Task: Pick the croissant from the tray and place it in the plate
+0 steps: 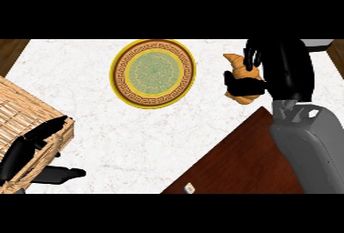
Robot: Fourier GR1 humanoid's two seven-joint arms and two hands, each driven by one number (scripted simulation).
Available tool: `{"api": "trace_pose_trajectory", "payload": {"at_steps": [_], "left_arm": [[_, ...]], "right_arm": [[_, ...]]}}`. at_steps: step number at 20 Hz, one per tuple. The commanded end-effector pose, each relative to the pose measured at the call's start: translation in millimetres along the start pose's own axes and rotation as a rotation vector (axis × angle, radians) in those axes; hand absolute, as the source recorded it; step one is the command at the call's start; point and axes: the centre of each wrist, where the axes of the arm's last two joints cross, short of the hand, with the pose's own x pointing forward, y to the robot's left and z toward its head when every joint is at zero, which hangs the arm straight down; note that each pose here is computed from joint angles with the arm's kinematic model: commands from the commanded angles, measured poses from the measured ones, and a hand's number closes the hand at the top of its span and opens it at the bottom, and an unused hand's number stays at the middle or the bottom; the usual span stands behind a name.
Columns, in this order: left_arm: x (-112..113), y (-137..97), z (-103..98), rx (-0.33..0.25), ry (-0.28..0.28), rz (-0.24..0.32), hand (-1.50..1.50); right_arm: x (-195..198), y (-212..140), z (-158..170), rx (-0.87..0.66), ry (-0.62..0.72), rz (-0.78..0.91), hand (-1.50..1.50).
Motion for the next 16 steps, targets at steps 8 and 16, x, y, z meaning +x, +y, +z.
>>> {"api": "trace_pose_trajectory", "payload": {"at_steps": [8, 16], "left_arm": [[-10.5, 6.0, -7.8, 0.013, -0.010, 0.021, 0.00], [-1.6, -15.1, -19.5, -0.013, -0.023, 0.019, 0.00]], "right_arm": [[100.6, 59.2, -29.2, 0.076, -0.058, -0.119, 1.50], [115.9, 84.1, -72.6, 0.205, 0.039, -0.125, 1.50]]}}
